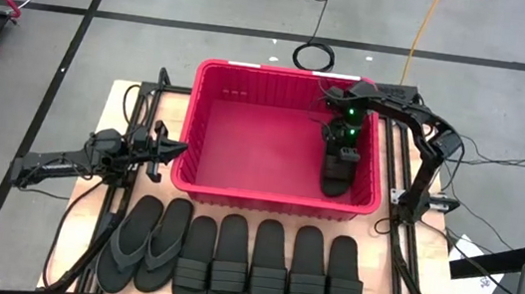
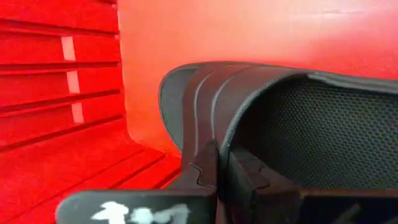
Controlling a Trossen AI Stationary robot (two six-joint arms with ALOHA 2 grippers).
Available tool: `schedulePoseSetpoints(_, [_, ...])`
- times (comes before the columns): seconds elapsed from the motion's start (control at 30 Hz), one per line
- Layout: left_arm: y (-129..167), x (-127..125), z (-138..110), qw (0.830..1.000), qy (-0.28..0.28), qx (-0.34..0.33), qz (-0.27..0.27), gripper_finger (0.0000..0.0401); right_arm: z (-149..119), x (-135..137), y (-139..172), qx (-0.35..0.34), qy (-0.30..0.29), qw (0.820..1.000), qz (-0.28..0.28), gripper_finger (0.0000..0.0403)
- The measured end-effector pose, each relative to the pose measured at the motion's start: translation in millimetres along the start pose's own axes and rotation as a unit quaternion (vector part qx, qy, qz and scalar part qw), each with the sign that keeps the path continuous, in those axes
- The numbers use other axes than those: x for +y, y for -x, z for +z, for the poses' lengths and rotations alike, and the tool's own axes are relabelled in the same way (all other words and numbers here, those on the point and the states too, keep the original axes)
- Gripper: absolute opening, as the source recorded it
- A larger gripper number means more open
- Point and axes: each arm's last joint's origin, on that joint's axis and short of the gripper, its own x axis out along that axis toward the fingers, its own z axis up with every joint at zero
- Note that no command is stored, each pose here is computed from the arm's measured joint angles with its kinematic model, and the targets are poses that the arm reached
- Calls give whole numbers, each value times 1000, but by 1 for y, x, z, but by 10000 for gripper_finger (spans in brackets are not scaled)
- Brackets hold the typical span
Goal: Pick and place slides into bin
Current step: Put the black slide into the red bin
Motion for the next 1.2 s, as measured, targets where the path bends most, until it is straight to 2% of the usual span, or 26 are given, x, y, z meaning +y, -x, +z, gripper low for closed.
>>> schedulePoseSetpoints(0.3, [0, 0, 0, 1000, -1, 0, 2, 24, -4, -7, 3, -14, 5, 1000, -11, 3])
schedulePoseSetpoints(0.5, [0, 0, 0, 1000, -1, 0, 2, 24, -2, -9, 3, -22, 10, 999, -23, 27])
schedulePoseSetpoints(0.77, [0, 0, 0, 1000, -9, 0, 2, 24, 2, -14, 3, -38, 7, 998, -45, 39])
schedulePoseSetpoints(1.2, [0, 0, 0, 1000, -11, 0, 2, 24, 0, -14, 4, -22, -2, 998, -57, 114])
